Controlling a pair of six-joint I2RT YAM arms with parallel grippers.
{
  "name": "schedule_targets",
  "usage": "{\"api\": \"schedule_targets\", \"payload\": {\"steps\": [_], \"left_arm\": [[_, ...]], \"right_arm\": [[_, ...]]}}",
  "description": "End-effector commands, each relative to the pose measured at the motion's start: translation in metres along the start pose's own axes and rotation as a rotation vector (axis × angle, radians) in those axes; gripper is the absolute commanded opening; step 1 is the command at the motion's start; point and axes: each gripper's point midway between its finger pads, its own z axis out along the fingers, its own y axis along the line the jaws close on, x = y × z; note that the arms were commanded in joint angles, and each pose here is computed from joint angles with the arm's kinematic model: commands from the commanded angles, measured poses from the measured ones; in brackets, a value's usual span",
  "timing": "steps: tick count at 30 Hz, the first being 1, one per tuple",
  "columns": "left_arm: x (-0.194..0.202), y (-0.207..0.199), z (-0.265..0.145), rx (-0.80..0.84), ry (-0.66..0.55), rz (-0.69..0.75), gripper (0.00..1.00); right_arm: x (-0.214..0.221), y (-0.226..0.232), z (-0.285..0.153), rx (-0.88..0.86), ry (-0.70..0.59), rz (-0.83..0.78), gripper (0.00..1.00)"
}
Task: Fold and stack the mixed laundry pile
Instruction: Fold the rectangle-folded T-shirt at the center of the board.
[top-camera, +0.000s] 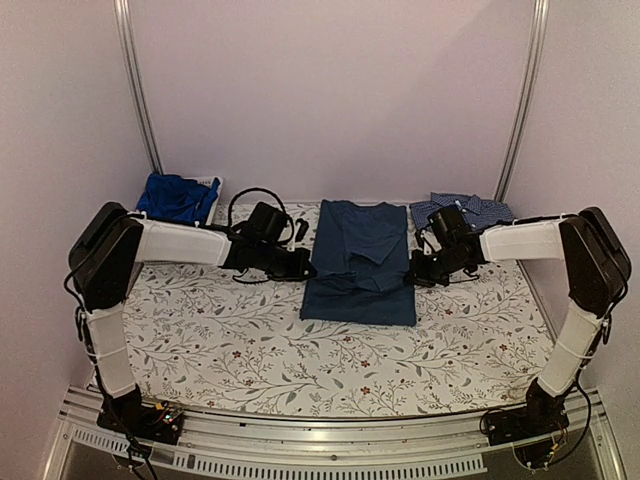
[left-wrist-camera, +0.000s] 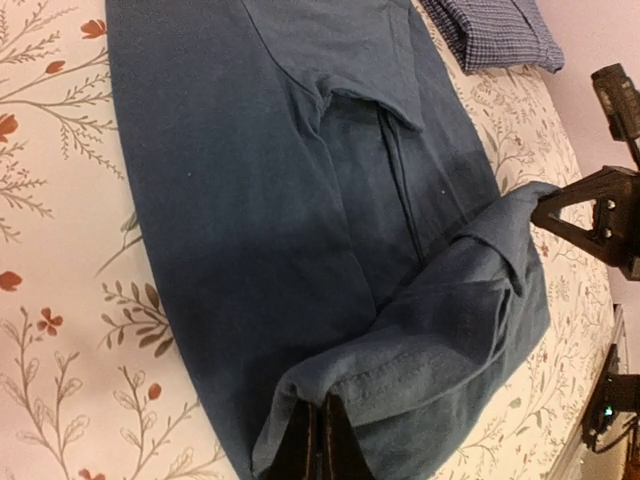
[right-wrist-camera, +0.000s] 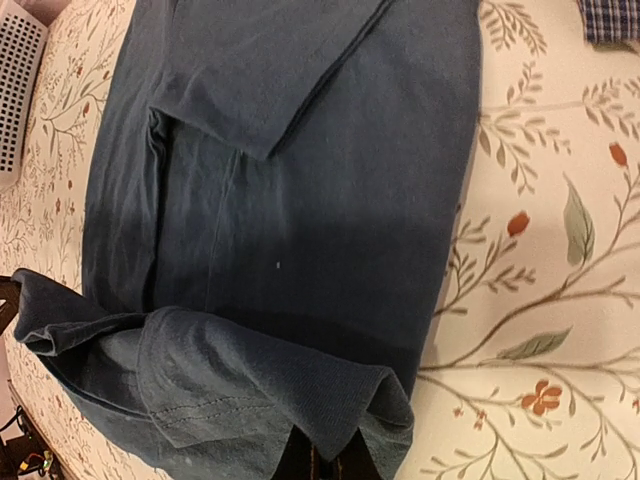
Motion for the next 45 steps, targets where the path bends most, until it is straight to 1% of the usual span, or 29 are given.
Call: {"api": "schedule_targets", "payload": {"steps": [1,6,13,24,29,36,37,38,39,40,42,45], "left_arm": [[-0.027,0.015,0.016,0.011,-0.031,0.023,0.0],[-0.042,0.028,0.03,0.014,-0.042,0.006,0.0],[-0.057,0.039,0.046,0.019,-0.053,-0.005,0.0],[-0.078,0.055,0.049,-0.002,-0.09,-0.019,0.0],[-0.083,0.065,0.054,-0.012,-0.094,-0.029,0.0],[-0.091,0.067,0.064,0.0,-0.102,-0.028,0.0],[-0.091,0.068,0.066,-0.001,-0.099,-0.028,0.0],[-0.092,0.068,0.068,0.004,-0.094,-0.026,0.0],[-0.092,0.068,0.069,0.009,-0.089,-0.024,0.06],[-0.092,0.07,0.069,0.006,-0.088,-0.024,0.13],[-0.095,0.073,0.063,0.008,-0.098,-0.033,0.25],[-0.101,0.079,0.038,0.023,-0.139,-0.06,0.39]], "right_arm": [[-0.043,0.002,0.012,-0.037,-0.052,-0.063,0.0],[-0.063,-0.003,0.026,-0.047,-0.058,-0.063,0.0],[-0.067,-0.01,0.044,-0.045,-0.039,-0.057,0.0],[-0.085,-0.009,0.042,-0.047,-0.072,-0.057,0.01],[-0.089,-0.016,0.042,-0.03,-0.076,-0.051,0.03],[-0.093,-0.02,0.049,-0.029,-0.071,-0.046,0.08],[-0.094,-0.02,0.05,-0.03,-0.07,-0.046,0.11],[-0.095,-0.02,0.05,-0.033,-0.069,-0.045,0.17],[-0.095,-0.021,0.051,-0.031,-0.067,-0.043,0.25],[-0.097,-0.021,0.05,-0.031,-0.07,-0.042,0.3],[-0.099,-0.02,0.044,-0.032,-0.077,-0.043,0.37],[-0.109,-0.014,0.021,-0.036,-0.119,-0.058,0.5]]}}
